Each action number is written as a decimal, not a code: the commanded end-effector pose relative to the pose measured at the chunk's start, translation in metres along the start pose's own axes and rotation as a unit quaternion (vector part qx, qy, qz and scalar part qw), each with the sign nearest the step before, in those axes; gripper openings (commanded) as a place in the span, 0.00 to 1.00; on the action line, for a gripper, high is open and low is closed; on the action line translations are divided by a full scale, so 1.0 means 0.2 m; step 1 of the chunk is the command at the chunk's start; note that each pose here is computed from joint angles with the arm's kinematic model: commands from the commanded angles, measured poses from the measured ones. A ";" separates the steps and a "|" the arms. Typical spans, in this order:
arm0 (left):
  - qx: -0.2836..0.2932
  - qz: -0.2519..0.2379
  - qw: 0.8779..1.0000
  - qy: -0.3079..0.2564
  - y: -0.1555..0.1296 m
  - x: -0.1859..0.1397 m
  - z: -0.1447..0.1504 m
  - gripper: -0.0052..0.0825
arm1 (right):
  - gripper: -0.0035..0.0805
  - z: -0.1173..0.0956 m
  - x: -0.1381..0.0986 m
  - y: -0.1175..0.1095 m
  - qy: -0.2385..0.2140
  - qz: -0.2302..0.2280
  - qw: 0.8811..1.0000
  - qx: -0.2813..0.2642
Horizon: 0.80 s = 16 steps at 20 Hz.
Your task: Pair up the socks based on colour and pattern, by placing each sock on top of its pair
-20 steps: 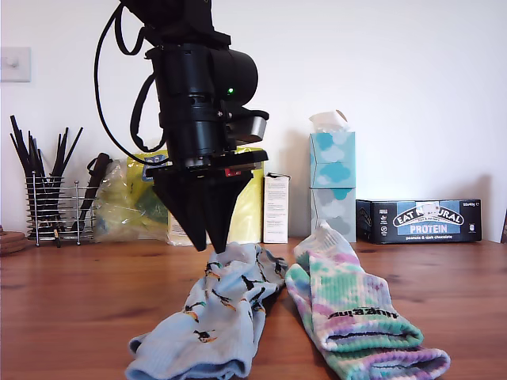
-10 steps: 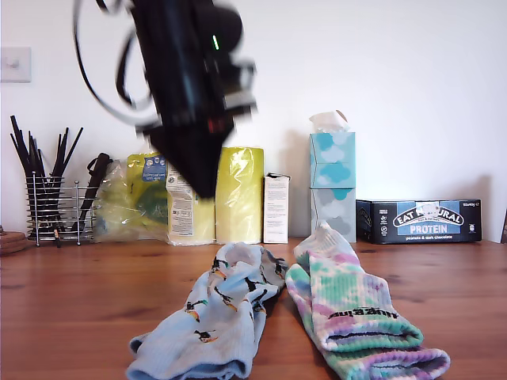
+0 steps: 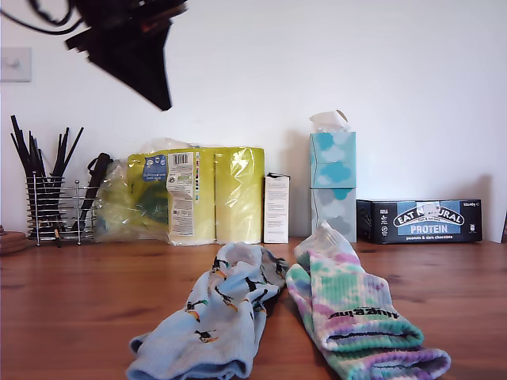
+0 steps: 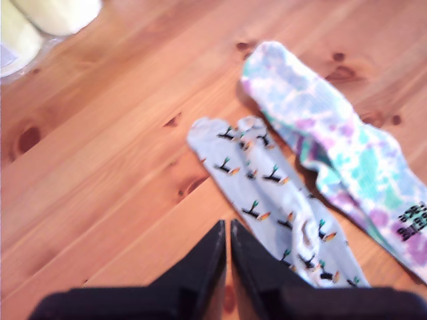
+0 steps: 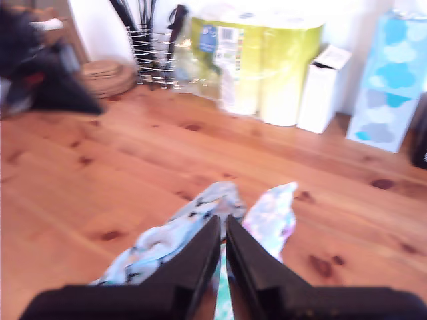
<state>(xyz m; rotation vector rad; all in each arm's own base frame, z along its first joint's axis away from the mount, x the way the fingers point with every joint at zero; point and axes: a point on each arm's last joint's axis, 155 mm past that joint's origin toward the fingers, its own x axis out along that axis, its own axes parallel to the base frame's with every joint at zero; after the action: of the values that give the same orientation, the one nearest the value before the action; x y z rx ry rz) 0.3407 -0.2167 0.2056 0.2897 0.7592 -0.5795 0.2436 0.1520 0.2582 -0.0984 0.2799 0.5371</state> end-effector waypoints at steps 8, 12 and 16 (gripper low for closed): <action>-0.031 0.055 0.981 -0.182 0.15 -0.41 -0.13 0.04 | 0.03 0.02 0.10 -0.22 -0.012 0.008 0.999 0.036; -0.048 0.074 0.969 -0.233 0.18 -0.63 -0.21 0.04 | 0.03 0.00 -0.04 -0.18 -0.011 0.007 0.999 0.036; -0.046 0.061 0.972 -0.223 0.12 -0.72 -0.32 0.04 | 0.03 -0.10 -0.18 -0.10 0.019 0.023 0.998 0.060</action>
<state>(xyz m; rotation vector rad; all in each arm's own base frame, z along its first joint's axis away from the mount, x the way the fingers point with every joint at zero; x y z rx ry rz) 0.2367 -0.1116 0.2756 0.1098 0.2943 -0.4608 0.2241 0.1131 0.2566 0.0021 0.3179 0.5567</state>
